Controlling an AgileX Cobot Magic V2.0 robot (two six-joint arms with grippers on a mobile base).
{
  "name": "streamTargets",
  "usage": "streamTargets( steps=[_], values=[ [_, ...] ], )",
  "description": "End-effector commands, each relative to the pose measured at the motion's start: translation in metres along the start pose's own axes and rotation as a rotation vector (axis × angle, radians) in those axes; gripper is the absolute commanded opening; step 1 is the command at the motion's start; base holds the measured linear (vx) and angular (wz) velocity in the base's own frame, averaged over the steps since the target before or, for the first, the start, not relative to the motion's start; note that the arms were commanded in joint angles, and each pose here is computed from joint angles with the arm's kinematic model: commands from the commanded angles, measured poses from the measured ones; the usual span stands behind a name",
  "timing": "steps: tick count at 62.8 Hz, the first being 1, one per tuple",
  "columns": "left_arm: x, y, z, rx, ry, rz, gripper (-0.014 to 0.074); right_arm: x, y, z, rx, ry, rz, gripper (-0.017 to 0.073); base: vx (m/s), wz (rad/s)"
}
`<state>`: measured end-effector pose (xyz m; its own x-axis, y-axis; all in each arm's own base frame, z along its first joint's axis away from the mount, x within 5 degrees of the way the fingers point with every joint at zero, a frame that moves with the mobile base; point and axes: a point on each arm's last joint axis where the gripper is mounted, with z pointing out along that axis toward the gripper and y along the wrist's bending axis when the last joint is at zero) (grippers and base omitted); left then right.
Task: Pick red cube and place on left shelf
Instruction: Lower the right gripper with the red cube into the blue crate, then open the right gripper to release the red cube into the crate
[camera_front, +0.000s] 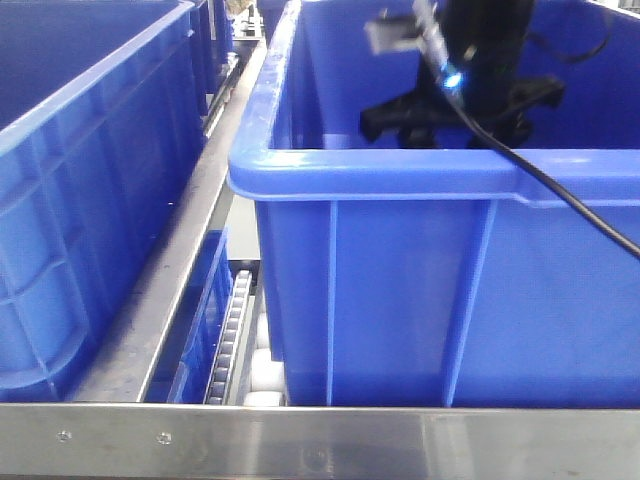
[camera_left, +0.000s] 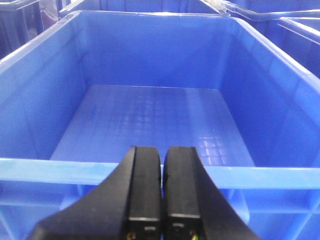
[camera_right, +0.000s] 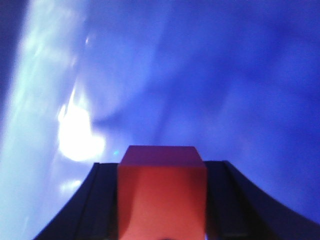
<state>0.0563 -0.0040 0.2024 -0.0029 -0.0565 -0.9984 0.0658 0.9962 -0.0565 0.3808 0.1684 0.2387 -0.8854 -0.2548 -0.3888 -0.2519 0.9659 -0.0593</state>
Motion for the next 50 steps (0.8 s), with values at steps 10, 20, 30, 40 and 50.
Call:
streamTargets(
  steps=[10,20,30,40,50],
  values=[
    [-0.001,0.001,0.0,-0.003,-0.079,-0.009,0.0101,-0.014,-0.007,-0.015,0.019,-0.101,-0.02,0.0066,0.0,0.0],
    [-0.001,0.001,0.0,-0.003,-0.079,-0.009,0.0101,-0.012,-0.014,-0.005,0.036,-0.058,-0.008,0.0074,0.0,0.0],
    [-0.001,0.001,0.0,-0.003,-0.079,-0.009,0.0101,-0.011,-0.022,-0.006,0.047,-0.04,-0.006,0.0223,0.0,0.0],
    [-0.001,0.001,0.0,-0.003,-0.079,-0.009,0.0101,-0.01,-0.022,-0.006,0.053,-0.023,-0.02,0.048,0.0,0.0],
    [-0.001,0.001,0.0,-0.003,-0.079,-0.009,0.0101,-0.01,-0.023,-0.009,0.057,-0.023,-0.021,0.0598,0.0,0.0]
  ],
)
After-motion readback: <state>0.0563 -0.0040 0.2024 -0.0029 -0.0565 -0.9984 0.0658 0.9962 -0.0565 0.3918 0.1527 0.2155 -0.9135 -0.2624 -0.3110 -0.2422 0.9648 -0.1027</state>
